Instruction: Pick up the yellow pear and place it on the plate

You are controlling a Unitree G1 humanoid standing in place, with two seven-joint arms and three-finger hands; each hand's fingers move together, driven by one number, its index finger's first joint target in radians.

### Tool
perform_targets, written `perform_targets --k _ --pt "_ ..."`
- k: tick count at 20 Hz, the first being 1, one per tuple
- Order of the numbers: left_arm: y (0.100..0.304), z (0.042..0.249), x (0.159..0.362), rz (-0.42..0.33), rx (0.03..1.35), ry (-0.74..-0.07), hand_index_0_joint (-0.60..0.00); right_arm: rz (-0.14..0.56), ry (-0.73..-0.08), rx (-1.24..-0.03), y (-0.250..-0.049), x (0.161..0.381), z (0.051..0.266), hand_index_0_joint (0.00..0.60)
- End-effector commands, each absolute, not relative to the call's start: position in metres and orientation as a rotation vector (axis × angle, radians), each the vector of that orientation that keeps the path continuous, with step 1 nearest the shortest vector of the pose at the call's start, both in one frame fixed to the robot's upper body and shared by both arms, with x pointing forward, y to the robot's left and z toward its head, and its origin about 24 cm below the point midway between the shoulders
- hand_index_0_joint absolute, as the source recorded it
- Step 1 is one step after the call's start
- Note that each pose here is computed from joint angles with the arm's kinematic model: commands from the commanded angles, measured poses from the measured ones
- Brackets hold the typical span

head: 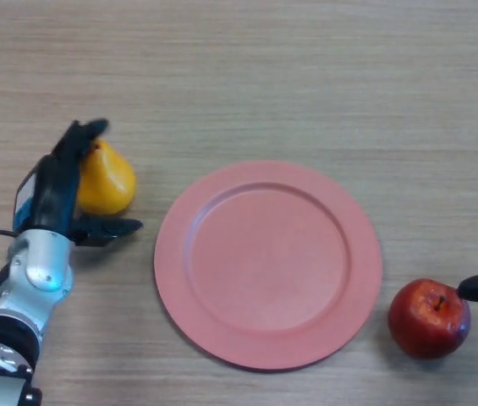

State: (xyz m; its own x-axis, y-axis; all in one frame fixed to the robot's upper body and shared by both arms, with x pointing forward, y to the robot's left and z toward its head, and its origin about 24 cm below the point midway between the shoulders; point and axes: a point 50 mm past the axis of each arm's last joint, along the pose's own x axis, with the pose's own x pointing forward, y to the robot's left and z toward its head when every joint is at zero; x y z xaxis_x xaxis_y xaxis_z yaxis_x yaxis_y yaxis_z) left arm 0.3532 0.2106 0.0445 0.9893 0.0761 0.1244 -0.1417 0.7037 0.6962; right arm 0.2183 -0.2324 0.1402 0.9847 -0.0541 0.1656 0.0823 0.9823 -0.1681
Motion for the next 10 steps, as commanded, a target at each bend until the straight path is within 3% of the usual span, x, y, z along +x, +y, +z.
perform_targets --k 1,2,5,10 --pt "0.221 0.078 0.364 0.151 0.787 -0.216 -0.6 -0.13 -0.372 -0.309 -0.243 0.207 0.174 0.0" --pt "0.225 0.078 0.363 0.163 0.781 -0.205 -0.6 -0.129 -0.369 -0.312 -0.242 0.208 0.174 0.0" --pt "0.231 0.082 0.361 0.231 0.82 -0.256 -0.6 -0.122 -0.365 -0.312 -0.241 0.209 0.174 0.0" --pt "0.236 0.103 0.363 0.224 0.762 -0.305 -0.6 -0.102 -0.348 -0.292 -0.237 0.21 0.173 0.0"
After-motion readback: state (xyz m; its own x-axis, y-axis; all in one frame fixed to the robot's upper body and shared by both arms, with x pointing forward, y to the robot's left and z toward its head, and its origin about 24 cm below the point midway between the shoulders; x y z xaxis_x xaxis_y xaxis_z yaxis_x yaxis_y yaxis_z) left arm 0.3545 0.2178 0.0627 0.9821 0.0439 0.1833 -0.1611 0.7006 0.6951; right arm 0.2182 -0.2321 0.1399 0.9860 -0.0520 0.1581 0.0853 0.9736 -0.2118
